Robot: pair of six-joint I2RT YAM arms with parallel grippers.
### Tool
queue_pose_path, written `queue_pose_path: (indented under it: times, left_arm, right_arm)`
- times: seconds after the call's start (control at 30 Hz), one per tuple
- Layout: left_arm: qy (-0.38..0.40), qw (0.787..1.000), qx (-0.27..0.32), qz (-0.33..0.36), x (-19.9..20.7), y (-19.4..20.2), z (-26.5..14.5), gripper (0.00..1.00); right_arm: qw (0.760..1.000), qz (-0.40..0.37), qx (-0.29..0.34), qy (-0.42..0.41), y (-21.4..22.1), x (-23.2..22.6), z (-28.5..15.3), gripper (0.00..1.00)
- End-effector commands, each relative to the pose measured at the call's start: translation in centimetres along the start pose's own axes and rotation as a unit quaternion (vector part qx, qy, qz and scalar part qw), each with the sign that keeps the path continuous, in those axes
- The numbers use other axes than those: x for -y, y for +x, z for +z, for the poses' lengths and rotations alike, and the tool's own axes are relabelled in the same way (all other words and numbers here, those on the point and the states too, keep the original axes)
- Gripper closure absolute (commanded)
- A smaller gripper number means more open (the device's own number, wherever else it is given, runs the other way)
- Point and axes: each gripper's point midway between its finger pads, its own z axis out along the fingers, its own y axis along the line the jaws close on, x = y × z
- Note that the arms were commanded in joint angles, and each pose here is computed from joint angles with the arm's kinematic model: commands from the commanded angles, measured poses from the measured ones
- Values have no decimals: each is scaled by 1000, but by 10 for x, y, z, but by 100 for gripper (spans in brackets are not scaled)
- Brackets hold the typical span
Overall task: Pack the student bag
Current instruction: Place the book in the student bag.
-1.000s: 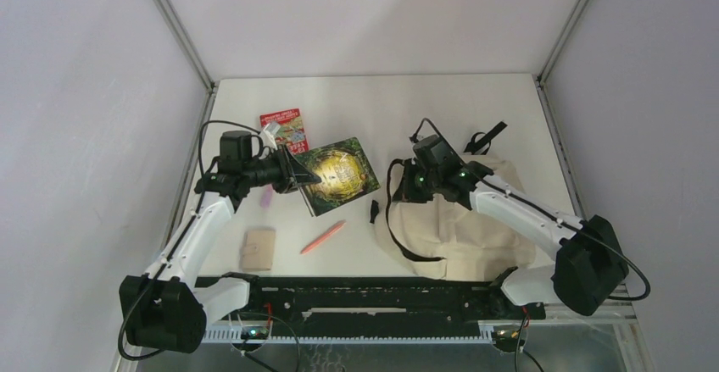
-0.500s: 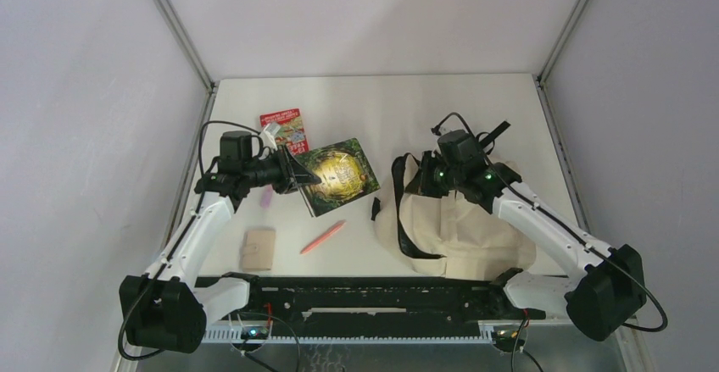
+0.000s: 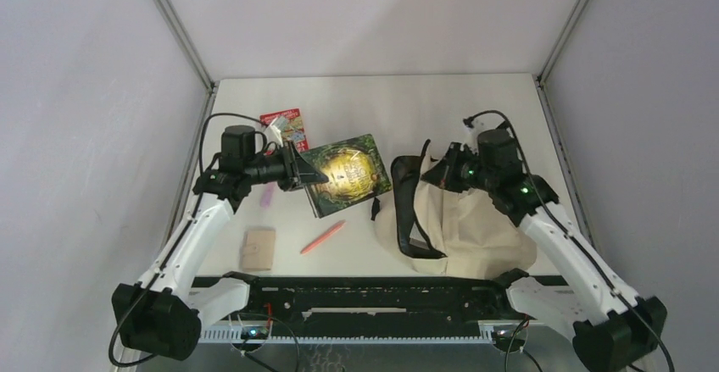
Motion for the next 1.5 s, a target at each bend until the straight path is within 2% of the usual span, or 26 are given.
queue_pose_path:
  times: [0.0,0.1,0.3,0.57,0.73,1.0,1.13,1.47]
  left_arm:
    - [138,980,5,141,105,0,-31,100]
    - [156,976,-23,153,119,13,-26,100]
    - [124,987,-70,79,92,13,8,100]
    - [125,982,-141,28,76,26,35,100]
    - [157,970,-184,17,82,38,40,100]
    - [155,957,-244,8,81,53,71,100]
    - [171,945,-280,17,95,65,84,100]
    - [171,932,-320,5,102,69,122,100]
  right_arm:
    - [994,-62,54,-72,-17,-30,-35,100]
    - [989,-84,78,-92,-20,-40,-51,100]
    - [984,-97,100,-109,-20,-48,-68,100]
    - [983,-99,106,-109,-20,-48,-74,100]
    - [983,-101,104,-109,-20,-47,-73,100]
    - [981,-107,98,-125,-19,-52,-73,100]
    - [981,-109,88,-131,-16,-53,-70,100]
    - [979,-113,68,-153,-14,-60,-64,100]
